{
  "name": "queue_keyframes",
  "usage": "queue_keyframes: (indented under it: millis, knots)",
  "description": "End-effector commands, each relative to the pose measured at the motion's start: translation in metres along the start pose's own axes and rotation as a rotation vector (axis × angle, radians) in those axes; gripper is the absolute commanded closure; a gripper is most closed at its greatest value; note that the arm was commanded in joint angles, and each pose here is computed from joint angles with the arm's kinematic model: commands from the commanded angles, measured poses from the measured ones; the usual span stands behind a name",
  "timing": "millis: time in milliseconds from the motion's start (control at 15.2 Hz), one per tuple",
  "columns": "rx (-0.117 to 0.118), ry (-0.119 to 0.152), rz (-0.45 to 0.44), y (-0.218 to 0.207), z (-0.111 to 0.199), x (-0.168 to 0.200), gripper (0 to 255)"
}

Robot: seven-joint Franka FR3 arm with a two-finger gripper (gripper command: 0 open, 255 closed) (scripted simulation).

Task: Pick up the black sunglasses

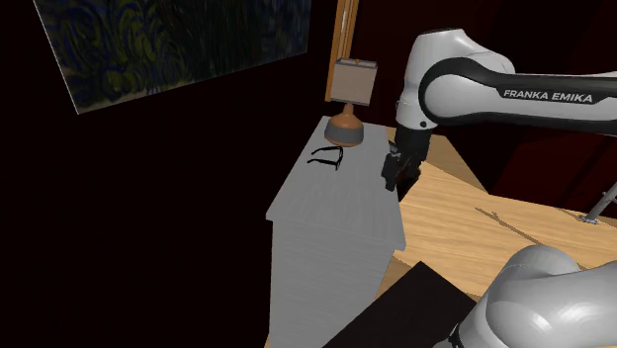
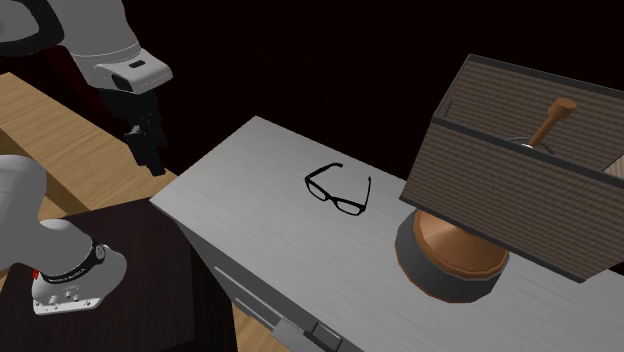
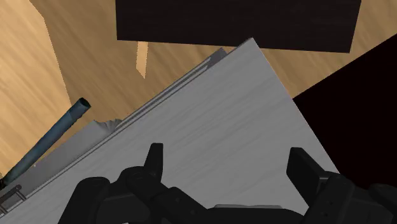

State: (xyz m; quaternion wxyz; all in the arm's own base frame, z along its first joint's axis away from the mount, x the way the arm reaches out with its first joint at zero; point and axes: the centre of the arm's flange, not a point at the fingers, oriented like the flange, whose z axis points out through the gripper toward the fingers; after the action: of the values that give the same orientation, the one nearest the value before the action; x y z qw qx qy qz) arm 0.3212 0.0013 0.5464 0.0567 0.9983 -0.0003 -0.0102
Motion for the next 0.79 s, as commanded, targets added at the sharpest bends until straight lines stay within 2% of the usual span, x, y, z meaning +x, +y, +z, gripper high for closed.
queue_keyframes:
  millis: [0, 726]
  knots:
    - [0.000, 0.000, 0.000, 0.000, 0.000, 0.000, 0]
    - [0.033, -0.003, -0.139, 0.029, 0.024, 0.142, 0]
